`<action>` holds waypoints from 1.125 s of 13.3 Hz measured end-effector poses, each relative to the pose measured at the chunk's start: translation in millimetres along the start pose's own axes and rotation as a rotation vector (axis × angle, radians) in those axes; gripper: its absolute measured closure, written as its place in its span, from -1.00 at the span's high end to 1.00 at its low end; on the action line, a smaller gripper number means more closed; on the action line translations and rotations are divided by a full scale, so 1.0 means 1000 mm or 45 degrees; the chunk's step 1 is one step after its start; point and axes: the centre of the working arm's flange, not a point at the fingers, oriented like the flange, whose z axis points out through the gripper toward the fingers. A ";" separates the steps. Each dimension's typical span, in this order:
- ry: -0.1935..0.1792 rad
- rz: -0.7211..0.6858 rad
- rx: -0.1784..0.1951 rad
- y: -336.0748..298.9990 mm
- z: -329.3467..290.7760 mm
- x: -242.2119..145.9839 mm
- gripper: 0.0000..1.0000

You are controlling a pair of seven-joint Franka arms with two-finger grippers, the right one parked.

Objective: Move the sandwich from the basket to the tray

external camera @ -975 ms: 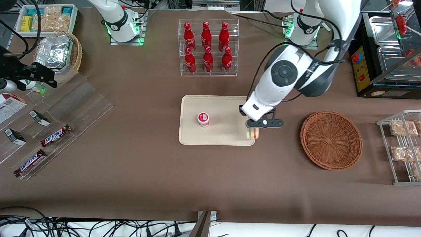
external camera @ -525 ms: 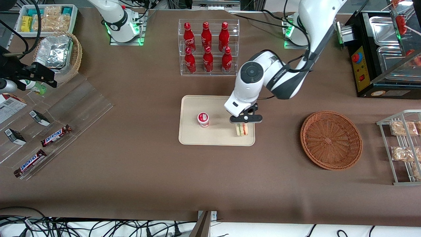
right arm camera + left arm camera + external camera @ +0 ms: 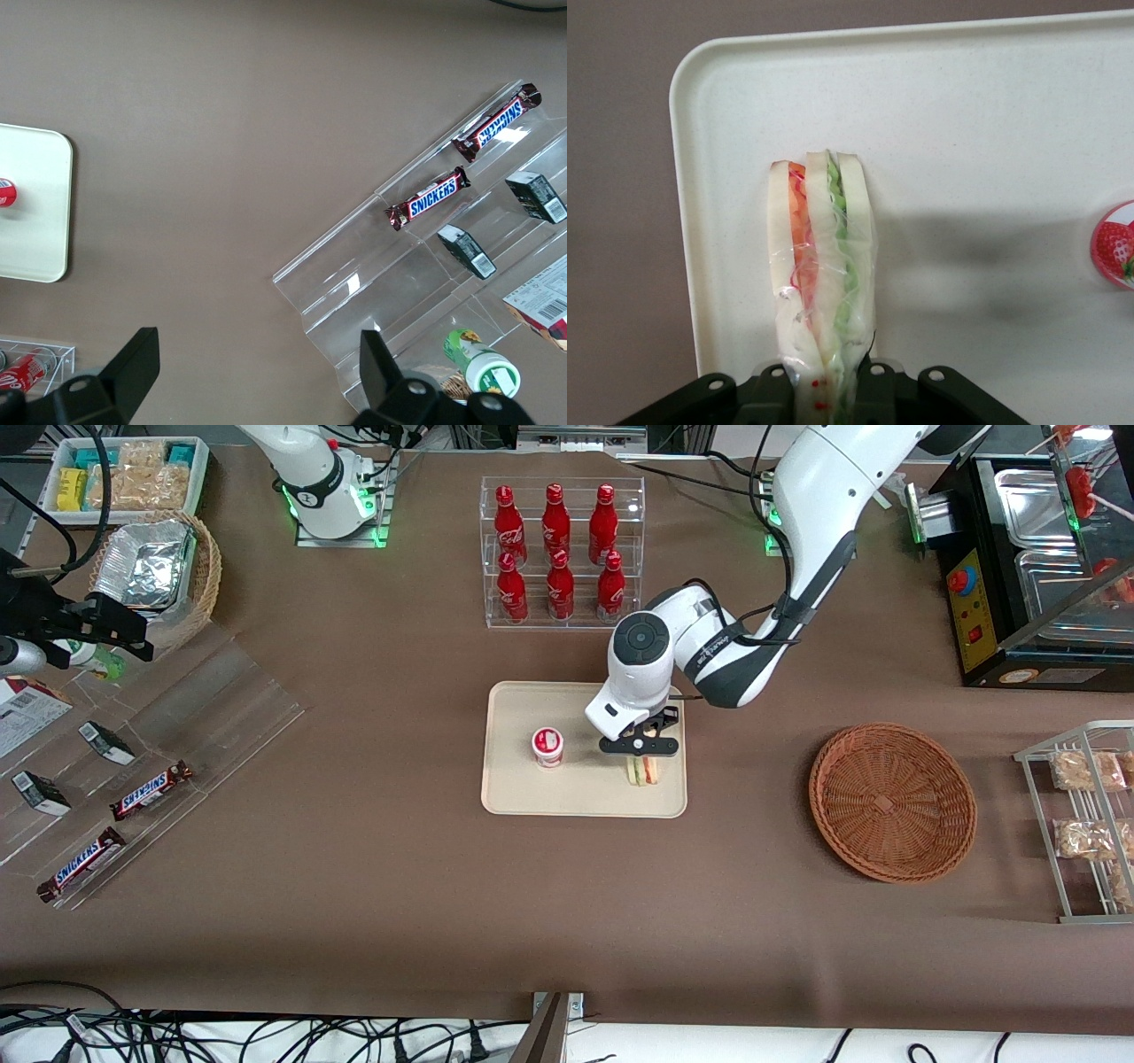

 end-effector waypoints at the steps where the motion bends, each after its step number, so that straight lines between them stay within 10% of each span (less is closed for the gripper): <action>1: 0.000 0.000 0.000 0.000 0.000 0.000 -0.65; 10: 0.103 -0.140 -0.056 -0.034 -0.071 0.039 1.00; 15: 0.104 -0.383 -0.018 -0.121 -0.178 0.092 1.00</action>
